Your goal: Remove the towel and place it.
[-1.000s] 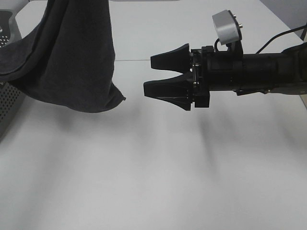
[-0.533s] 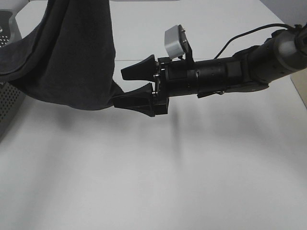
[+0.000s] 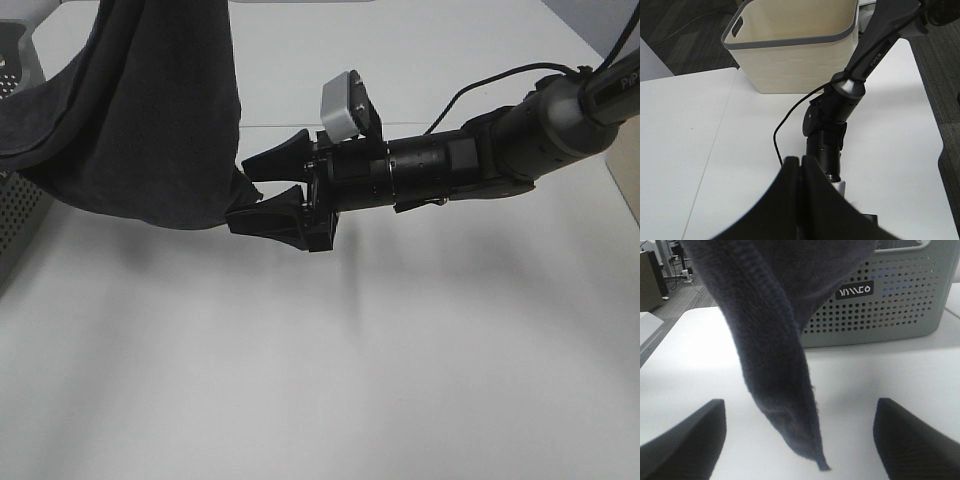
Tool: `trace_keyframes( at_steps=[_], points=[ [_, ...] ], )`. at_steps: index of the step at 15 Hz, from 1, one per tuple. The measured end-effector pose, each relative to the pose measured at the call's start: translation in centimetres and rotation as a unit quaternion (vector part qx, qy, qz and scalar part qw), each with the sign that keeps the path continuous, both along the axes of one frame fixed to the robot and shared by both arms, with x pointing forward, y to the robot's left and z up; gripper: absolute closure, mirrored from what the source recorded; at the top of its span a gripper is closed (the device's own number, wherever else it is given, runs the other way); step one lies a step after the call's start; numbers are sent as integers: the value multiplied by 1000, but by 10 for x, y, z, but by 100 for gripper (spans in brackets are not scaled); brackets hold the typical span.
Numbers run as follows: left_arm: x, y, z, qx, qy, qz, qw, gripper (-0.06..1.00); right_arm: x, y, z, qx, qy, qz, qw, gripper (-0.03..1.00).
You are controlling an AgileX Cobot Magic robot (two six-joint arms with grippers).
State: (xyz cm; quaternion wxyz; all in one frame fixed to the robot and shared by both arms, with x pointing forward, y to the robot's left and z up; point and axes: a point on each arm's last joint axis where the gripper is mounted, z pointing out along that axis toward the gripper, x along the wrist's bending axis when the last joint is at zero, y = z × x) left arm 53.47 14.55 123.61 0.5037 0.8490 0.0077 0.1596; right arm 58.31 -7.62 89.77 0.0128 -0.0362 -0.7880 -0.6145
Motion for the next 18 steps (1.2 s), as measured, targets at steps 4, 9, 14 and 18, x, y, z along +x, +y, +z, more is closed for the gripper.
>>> trace_keyframes(
  at_steps=[4,9,14,18],
  points=[
    [1,1,-2,11,-3,4,1000,94,-1,9,3,-1,-15,10,1000,25],
    [1,1,-2,13,-4,4,1000,94,0,8,1,-9,-12,3,1000,52],
    [1,1,-2,14,-4,4,1000,94,0,8,1,-8,23,-7,1000,56],
    [1,1,-2,14,-4,4,1000,94,-3,8,-1,-23,19,10,1000,56]
  ],
)
